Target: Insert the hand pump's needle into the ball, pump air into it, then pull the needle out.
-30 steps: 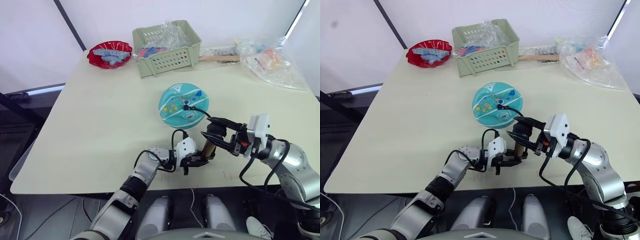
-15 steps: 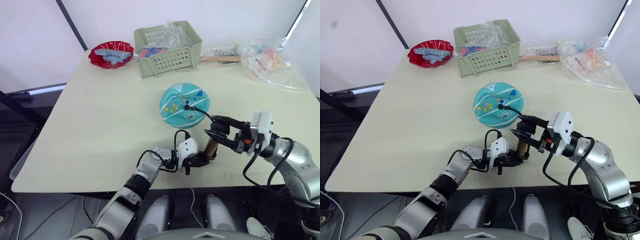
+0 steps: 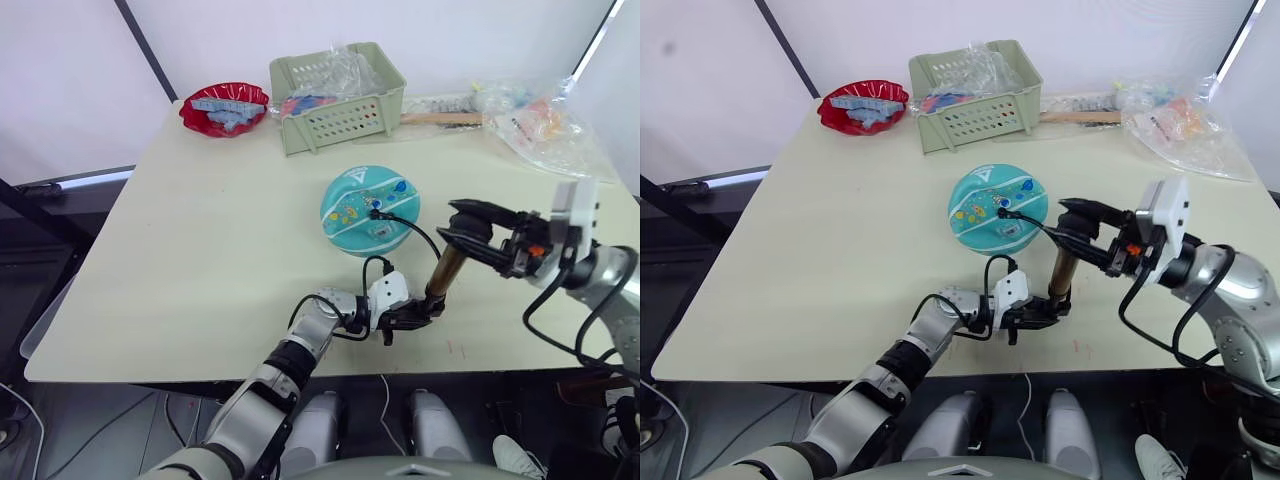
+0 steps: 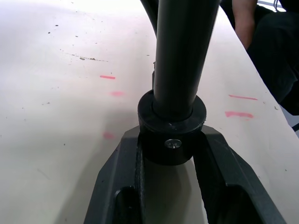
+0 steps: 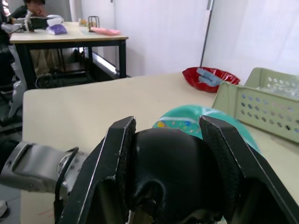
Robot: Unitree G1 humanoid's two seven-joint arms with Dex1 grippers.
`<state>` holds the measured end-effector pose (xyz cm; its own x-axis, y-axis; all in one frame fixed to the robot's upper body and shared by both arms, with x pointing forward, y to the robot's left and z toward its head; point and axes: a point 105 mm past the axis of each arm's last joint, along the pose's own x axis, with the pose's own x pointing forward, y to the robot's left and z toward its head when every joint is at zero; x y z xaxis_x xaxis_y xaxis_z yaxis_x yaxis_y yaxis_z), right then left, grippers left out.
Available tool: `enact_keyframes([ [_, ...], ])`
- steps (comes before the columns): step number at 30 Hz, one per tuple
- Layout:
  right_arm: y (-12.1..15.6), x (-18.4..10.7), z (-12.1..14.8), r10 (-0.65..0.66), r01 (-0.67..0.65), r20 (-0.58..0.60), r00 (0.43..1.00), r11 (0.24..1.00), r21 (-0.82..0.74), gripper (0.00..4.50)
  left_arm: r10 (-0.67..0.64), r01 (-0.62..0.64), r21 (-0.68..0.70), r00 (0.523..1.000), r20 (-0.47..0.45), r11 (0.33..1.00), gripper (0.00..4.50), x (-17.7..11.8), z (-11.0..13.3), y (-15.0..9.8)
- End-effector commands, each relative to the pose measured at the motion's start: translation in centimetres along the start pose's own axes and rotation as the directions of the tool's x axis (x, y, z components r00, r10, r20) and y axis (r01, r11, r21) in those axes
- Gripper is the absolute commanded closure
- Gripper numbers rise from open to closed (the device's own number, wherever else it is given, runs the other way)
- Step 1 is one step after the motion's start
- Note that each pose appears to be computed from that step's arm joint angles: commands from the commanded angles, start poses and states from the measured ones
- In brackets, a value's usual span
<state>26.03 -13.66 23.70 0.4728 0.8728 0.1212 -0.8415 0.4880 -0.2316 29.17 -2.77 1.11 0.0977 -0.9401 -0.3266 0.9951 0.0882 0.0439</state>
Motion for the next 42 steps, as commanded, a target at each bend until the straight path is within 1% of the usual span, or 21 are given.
enact_keyframes([
  [1,-1.0,-1.1,5.2,-0.049,0.063,0.106,0.993,0.989,-0.135,2.84,-0.042,0.037,-0.046,0.994,-0.099,0.998,3.55,0.2,-2.8,-1.3],
  [4,-1.5,-1.5,6.1,-0.065,0.08,0.115,0.991,0.988,-0.135,2.84,-0.044,0.04,-0.042,0.993,-0.105,0.998,3.55,0.3,-2.8,-1.2],
  [10,-1.8,-1.7,7.4,-0.051,0.066,0.099,0.994,0.986,-0.156,2.84,-0.04,0.035,-0.044,0.993,-0.114,0.998,3.55,0.4,-2.9,-0.9],
  [11,-1.8,-1.7,7.5,-0.048,0.063,0.096,0.994,0.985,-0.16,2.84,-0.041,0.036,-0.044,0.992,-0.116,0.998,3.55,0.4,-2.9,-0.9],
  [16,-1.5,-1.4,6.3,-0.043,0.053,0.07,0.997,0.987,-0.151,2.84,-0.051,0.046,-0.045,0.991,-0.127,0.998,3.55,0.4,-3.4,-1.2],
  [19,-1.3,-1.3,6.1,-0.04,0.051,0.087,0.995,0.991,-0.127,2.84,-0.046,0.04,-0.054,0.99,-0.132,0.998,3.55,0.3,-3.7,-1.3],
  [22,-1.9,-1.5,7.6,-0.058,0.074,0.128,0.99,0.989,-0.127,2.84,-0.049,0.041,-0.059,0.989,-0.138,0.997,3.55,0.2,-4.0,-1.5],
  [27,-2.7,-1.9,9.0,-0.076,0.096,0.156,0.985,0.987,-0.126,2.84,-0.059,0.051,-0.063,0.988,-0.14,0.997,3.55,0.3,-4.2,-1.8],
  [30,-2.7,-1.8,9.1,-0.079,0.1,0.165,0.983,0.987,-0.122,2.84,-0.061,0.052,-0.067,0.988,-0.14,0.996,3.55,0.3,-4.3,-1.9],
  [33,-2.0,-1.5,8.0,-0.063,0.078,0.145,0.987,0.992,-0.101,2.84,-0.057,0.047,-0.074,0.988,-0.14,0.996,3.55,0.3,-4.4,-1.9],
  [35,-2.0,-1.5,7.9,-0.061,0.075,0.141,0.988,0.992,-0.1,2.84,-0.054,0.044,-0.077,0.988,-0.142,0.996,3.55,0.2,-4.5,-1.8],
  [39,-2.8,-1.9,9.3,-0.074,0.09,0.158,0.985,0.991,-0.099,2.84,-0.056,0.045,-0.077,0.987,-0.149,0.996,3.55,0.0,-4.7,-1.8],
  [42,-2.8,-1.8,9.4,-0.068,0.081,0.158,0.985,0.993,-0.082,2.84,-0.056,0.044,-0.079,0.987,-0.151,0.996,3.55,0.0,-4.7,-1.8],
])
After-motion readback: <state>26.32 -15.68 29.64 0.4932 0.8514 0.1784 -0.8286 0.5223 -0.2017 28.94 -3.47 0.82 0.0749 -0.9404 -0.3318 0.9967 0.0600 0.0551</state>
